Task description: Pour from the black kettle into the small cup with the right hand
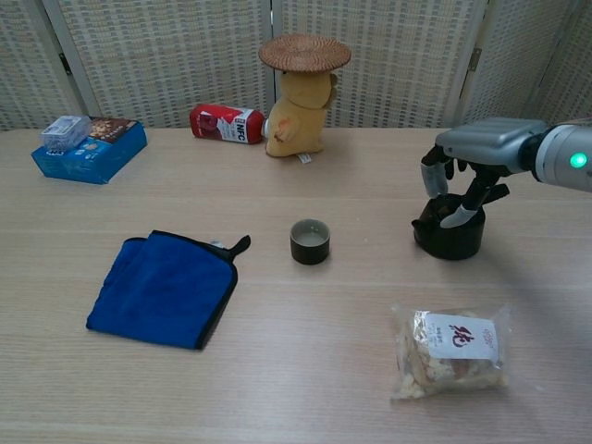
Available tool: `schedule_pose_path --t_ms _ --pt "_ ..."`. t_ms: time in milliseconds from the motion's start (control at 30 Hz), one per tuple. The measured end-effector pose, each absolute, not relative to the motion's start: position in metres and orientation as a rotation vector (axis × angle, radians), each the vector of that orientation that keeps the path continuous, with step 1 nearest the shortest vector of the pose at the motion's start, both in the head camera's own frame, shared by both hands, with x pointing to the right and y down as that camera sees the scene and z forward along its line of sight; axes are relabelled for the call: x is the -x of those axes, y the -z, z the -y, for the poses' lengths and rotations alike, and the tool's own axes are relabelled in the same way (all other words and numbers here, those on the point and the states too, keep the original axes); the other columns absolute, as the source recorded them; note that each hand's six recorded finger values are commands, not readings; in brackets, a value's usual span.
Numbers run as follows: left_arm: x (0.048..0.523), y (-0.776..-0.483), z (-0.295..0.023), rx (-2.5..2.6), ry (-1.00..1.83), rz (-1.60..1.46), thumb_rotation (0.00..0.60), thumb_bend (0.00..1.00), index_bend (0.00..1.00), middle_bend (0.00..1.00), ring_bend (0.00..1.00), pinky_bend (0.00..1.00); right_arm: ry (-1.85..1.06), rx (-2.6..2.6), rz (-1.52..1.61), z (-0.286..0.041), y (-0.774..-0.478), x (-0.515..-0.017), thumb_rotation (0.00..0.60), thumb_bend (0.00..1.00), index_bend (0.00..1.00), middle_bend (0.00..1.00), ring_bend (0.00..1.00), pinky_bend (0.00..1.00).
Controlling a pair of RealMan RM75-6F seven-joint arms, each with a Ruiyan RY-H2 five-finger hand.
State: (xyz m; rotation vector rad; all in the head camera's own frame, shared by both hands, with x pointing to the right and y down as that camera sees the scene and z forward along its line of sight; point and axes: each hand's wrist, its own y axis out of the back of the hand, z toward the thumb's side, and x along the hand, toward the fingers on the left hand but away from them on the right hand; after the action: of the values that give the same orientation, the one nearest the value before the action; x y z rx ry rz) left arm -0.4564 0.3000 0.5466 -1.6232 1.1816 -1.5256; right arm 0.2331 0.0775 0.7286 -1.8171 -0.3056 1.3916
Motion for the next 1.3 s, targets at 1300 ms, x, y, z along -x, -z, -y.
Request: schedule_pose_path --t_ms 1300 --pt "0.426 -0.563 -0.265 1.723 1.420 -1.105 0.600 0.22 0.06 0.00 0.00 0.00 -1.408 1.577 0.809 -0.177 -0.579 -0.382 0.600 0.08 0.34 0.35 0.23 0.25"
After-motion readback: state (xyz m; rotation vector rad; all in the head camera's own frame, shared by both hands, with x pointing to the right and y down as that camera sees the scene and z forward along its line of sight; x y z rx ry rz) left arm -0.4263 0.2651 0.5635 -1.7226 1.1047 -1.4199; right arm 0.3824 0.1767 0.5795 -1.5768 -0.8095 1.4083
